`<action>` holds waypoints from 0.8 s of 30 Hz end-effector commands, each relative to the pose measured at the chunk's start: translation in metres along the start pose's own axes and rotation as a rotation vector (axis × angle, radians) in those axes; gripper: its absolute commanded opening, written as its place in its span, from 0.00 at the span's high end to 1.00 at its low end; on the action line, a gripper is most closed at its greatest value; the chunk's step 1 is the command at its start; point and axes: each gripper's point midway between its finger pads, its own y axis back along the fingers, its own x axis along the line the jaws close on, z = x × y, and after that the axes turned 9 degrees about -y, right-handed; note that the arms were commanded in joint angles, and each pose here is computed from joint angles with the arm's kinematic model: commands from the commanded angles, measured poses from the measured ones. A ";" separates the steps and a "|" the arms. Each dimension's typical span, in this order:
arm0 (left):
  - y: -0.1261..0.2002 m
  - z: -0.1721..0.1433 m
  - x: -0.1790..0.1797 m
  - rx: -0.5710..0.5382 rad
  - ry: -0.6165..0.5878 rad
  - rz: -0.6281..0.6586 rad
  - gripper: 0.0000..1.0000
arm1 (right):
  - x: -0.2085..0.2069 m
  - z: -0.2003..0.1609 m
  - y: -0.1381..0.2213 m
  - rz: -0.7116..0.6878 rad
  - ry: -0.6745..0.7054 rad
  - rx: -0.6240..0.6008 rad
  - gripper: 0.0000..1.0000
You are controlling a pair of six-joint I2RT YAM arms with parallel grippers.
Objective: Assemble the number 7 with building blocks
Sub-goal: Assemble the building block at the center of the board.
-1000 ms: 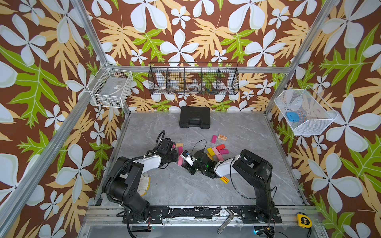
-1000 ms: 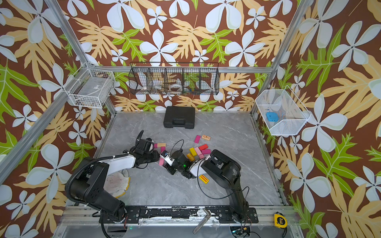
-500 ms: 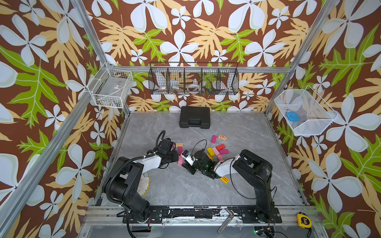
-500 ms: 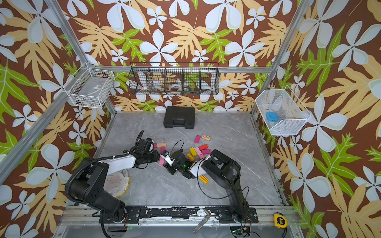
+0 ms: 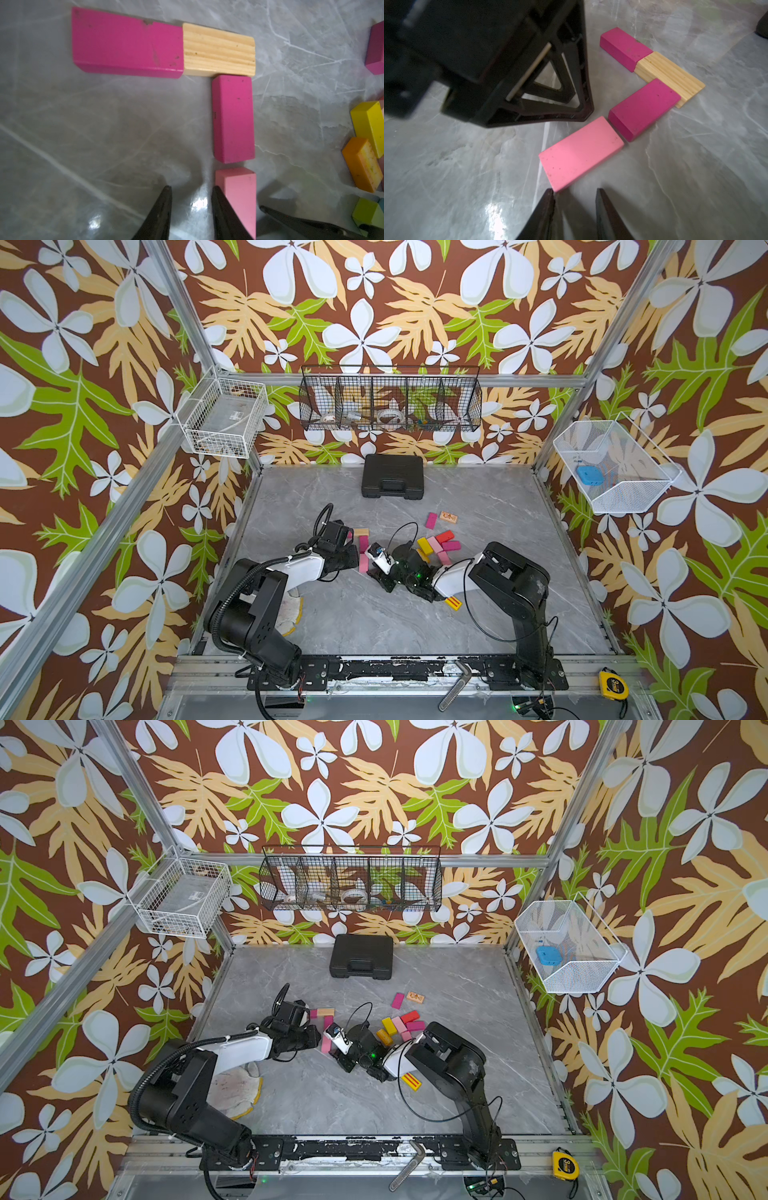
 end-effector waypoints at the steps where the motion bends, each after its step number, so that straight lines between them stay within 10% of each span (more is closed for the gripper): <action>1: -0.001 -0.024 0.009 0.090 0.008 0.040 0.64 | -0.009 -0.034 0.002 -0.046 -0.036 0.127 0.65; 24: 0.000 -0.025 0.004 0.100 0.010 0.012 0.65 | -0.004 -0.040 -0.013 -0.008 -0.047 0.176 0.65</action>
